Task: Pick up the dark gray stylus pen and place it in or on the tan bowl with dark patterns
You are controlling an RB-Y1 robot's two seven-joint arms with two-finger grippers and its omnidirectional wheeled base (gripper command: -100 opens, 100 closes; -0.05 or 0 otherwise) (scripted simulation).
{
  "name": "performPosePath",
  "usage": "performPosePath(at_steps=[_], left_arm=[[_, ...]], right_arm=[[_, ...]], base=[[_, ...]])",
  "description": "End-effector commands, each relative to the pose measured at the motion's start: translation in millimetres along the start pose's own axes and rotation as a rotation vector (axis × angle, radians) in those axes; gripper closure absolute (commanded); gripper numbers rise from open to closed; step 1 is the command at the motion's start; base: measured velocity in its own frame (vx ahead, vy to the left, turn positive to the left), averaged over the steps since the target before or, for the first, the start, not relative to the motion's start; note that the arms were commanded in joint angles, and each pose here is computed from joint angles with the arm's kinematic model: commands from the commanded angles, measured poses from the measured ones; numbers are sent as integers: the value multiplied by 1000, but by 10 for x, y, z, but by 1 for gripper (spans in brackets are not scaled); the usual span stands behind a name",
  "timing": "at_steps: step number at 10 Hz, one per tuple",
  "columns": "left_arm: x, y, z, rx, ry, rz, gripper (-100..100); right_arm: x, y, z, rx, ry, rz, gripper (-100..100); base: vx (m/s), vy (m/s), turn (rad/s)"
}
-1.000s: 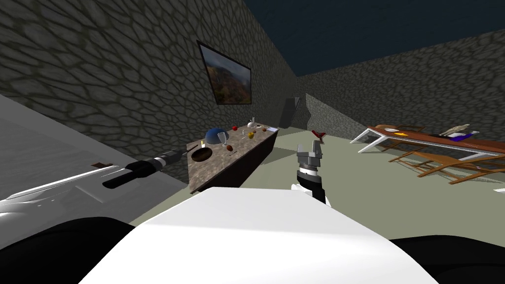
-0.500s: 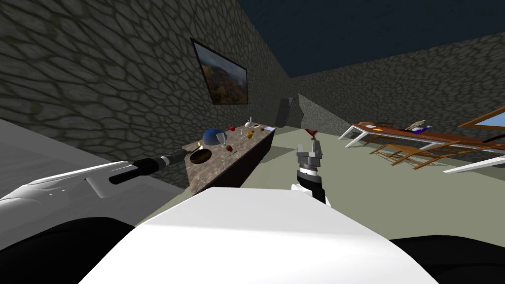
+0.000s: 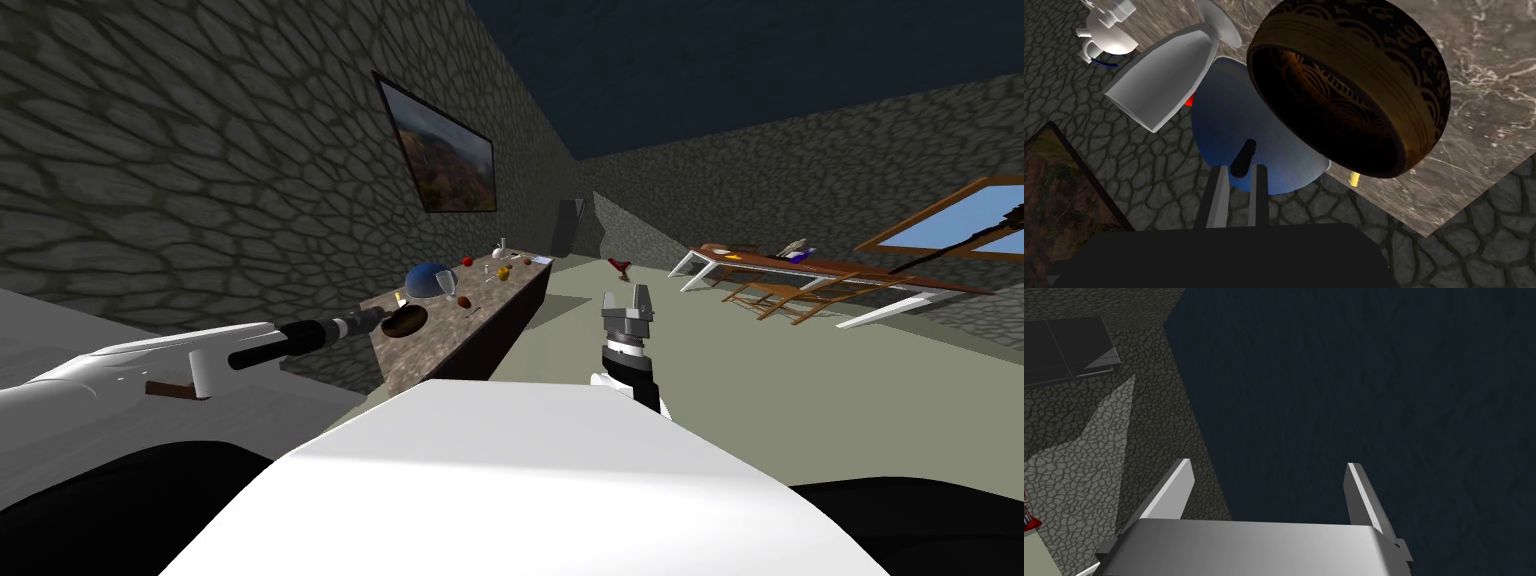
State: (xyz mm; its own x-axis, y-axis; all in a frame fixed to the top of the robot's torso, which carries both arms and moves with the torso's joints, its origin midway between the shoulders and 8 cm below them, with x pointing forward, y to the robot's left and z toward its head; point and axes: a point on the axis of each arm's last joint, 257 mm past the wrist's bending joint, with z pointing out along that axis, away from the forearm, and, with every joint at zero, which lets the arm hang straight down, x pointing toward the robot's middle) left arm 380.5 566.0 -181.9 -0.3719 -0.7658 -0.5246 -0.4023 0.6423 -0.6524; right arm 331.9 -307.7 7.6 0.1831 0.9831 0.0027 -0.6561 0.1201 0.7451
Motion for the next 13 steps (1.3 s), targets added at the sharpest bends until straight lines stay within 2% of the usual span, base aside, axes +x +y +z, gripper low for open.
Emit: performPosePath(at_steps=[1,2,3,4,5,9,10,11,13], left_arm=[[127,145,-7,-39,40,5,100],[127,145,-7,-39,40,5,100],[206,241,-22,-59,58,0,100],[172,174,-13,-47,49,3,100],[185,189,-15,-50,51,2,-100],[185,188,-15,-50,51,2,-100],[185,188,-15,-50,51,2,0],[125,6,19,-35,63,18,-100],[80,-181,56,-19,77,34,-100]], right_arm=[[0,0,0,0,0,0,0],[0,0,0,0,0,0,0],[0,0,0,0,0,0,0],[0,0,0,0,0,0,0],[0,0,0,0,0,0,0],[0,0,0,0,0,0,0],[0,0,0,0,0,0,0],[0,0,0,0,0,0,0],[0,0,0,0,0,0,0]], base=[[-11,74,-148],[-18,44,-53],[-14,26,-24],[-7,11,-4],[0,0,0],[0,0,0],[0,0,0],[4,2,195],[8,-4,156]])
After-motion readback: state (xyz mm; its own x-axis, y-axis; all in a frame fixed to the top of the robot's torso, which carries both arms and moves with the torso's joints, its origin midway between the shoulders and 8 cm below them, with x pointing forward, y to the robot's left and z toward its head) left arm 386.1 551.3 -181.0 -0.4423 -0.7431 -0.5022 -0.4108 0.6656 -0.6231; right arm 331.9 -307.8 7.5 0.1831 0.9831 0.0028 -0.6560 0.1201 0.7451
